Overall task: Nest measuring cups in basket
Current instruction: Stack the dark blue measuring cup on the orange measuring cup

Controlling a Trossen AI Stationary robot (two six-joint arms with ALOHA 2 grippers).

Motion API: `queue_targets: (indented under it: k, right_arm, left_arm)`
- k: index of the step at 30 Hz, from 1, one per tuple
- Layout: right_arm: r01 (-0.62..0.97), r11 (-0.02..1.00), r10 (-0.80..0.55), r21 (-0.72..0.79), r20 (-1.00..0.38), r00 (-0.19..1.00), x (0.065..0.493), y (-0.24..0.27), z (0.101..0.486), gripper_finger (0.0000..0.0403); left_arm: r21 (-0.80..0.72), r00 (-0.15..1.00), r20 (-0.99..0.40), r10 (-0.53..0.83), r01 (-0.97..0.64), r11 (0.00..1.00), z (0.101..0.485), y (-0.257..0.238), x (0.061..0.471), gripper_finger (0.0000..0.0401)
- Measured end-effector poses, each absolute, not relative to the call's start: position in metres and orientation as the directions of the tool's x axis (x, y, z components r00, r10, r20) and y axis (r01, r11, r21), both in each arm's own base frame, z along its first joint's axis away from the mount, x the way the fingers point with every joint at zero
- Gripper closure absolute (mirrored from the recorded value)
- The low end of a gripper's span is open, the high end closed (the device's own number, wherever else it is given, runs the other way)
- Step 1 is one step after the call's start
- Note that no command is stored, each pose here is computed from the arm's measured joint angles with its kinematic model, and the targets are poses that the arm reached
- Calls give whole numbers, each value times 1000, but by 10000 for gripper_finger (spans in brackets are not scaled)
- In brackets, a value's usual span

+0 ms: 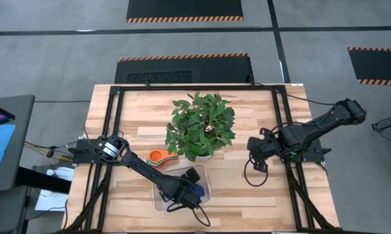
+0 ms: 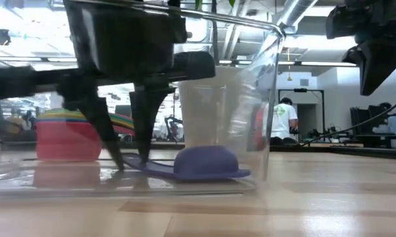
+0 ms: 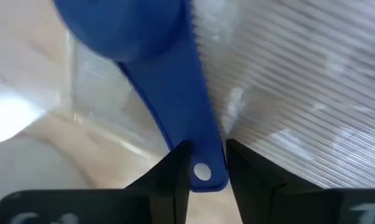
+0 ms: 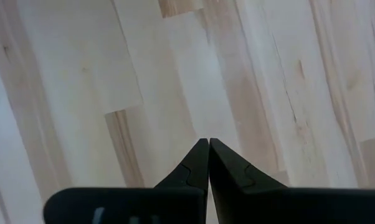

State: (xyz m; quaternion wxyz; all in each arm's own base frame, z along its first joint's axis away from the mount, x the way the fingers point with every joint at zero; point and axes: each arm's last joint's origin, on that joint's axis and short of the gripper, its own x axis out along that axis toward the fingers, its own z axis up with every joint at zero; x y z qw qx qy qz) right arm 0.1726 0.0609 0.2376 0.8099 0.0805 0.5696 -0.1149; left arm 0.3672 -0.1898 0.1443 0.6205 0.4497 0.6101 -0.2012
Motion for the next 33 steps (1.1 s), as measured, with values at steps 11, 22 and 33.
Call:
queue_targets:
  k: [11,22,33]
  right_arm:
    - [271,963,-91,1,-941,326,172,63,238,370]
    - [269,963,-93,-3,-942,324,171,63,238,370]
    - [261,965,-94,-8,-942,321,171,63,238,370]
  left_arm:
    - [317,176,-935,307,800,509,143,-190,367,391]
    - [351,197,-931,308,717,603,171,-197,376,401]
    - [264,138,-964,225,542,797,225,-201,378,401]
